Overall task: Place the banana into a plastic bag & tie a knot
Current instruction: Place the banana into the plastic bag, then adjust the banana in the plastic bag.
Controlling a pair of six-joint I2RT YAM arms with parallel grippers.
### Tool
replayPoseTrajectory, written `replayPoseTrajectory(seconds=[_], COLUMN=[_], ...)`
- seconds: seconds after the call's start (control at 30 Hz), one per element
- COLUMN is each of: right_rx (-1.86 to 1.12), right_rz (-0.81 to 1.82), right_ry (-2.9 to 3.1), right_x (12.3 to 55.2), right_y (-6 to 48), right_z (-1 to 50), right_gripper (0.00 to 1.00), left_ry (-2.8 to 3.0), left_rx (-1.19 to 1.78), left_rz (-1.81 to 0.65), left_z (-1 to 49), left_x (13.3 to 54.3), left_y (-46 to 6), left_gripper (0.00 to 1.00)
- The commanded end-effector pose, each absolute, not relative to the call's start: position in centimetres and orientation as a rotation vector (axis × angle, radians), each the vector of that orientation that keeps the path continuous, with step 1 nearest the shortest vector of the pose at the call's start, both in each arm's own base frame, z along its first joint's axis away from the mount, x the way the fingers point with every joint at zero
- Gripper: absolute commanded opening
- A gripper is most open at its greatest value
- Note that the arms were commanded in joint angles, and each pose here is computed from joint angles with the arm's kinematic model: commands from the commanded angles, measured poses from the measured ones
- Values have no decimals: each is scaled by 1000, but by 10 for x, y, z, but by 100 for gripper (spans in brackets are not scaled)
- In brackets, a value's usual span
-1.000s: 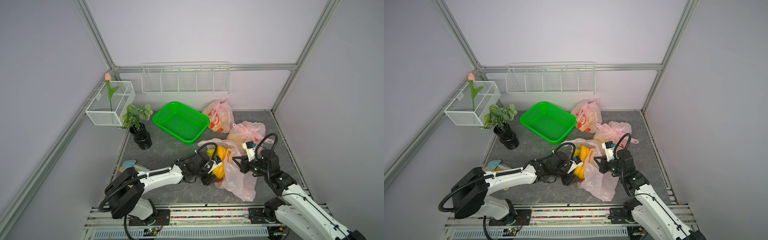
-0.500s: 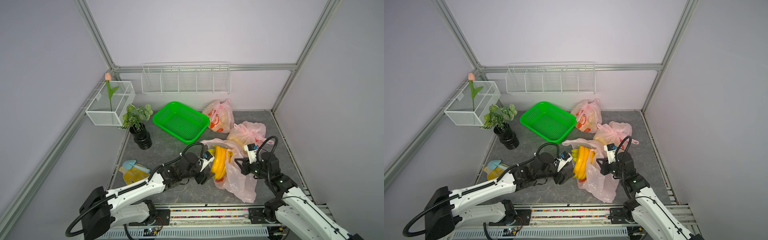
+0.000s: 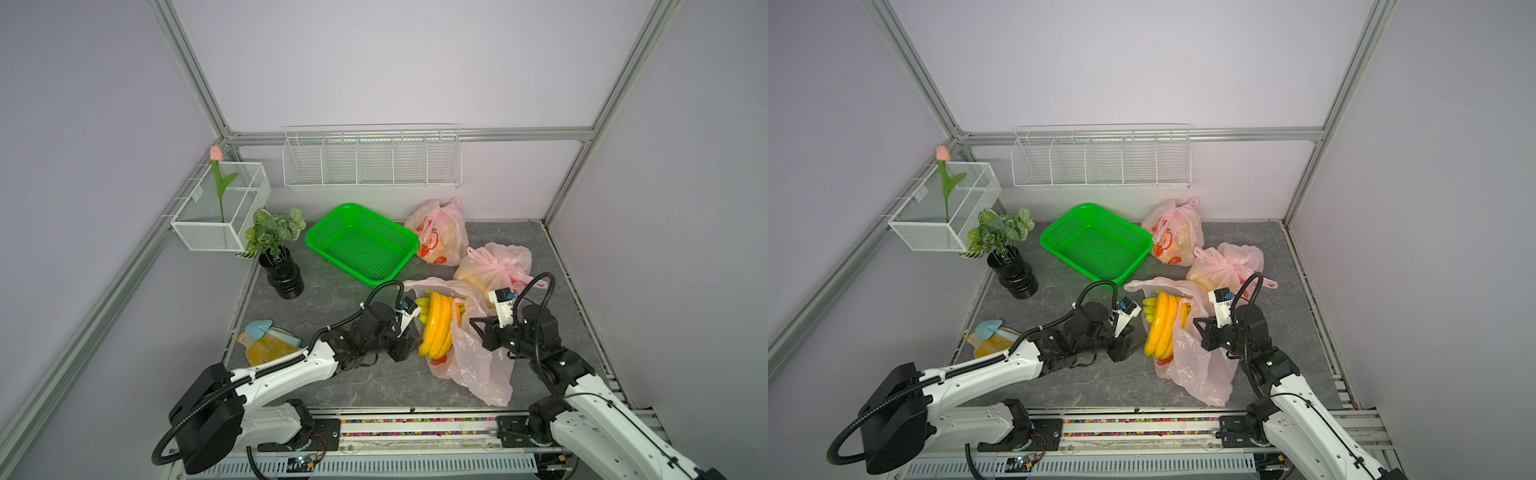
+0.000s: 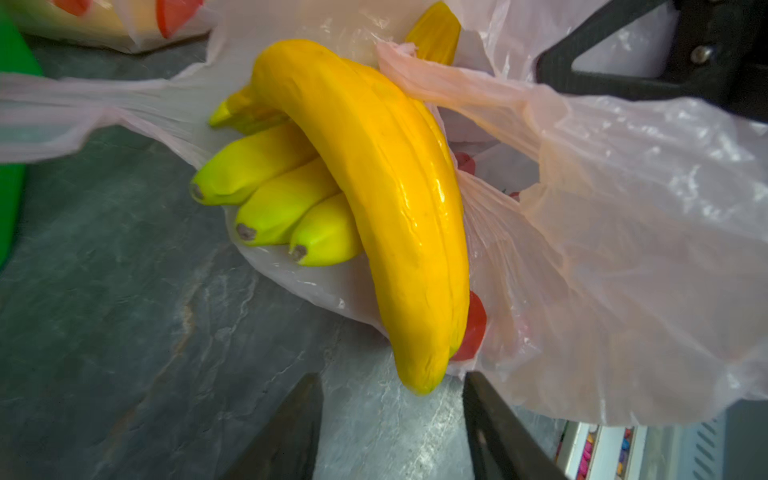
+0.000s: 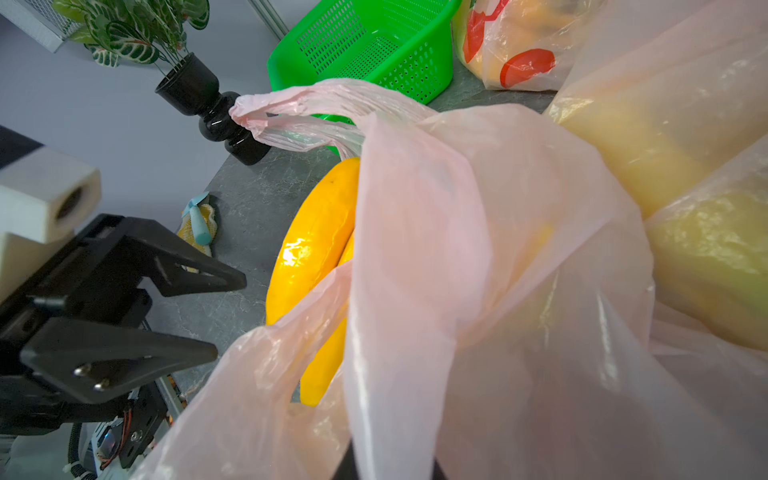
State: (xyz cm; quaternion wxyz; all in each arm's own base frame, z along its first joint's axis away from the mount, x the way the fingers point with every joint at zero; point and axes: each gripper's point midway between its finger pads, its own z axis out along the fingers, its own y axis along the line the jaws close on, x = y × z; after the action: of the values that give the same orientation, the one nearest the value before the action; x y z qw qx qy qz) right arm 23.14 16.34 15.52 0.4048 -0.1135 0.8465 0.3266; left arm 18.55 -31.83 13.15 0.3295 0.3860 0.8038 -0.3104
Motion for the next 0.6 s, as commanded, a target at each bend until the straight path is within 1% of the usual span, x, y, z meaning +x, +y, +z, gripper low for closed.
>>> replayPoseTrajectory(seconds=[0.0,0.17,0.23,0.4,0.47,0.57], right_rx=[-277,-288,-292,-325,-344,-370], right_rz=[838,843,849,906,938,969], right_ry=[2161,2169,2168,2163,2157,2149], right_x=[230,230,230,228,227,225], right_y=[164,165,166,174,179,185], right_z=[145,143,142,144,147,150], right_gripper=[7,7,7,7,7,7], left_ry=[1978,1966,1995,2029,2051,2065], left_rx=[991,929,890,910,928,1004], left_rz=[-962,-909,-862,-799,-796,-829], left_z=[164,171,167,156,149,139], left_x=[184,207,220,241,248,246], left_y=[-345,-358,-361,-380,-389,-405], left_gripper=[57,61,60,54,48,39])
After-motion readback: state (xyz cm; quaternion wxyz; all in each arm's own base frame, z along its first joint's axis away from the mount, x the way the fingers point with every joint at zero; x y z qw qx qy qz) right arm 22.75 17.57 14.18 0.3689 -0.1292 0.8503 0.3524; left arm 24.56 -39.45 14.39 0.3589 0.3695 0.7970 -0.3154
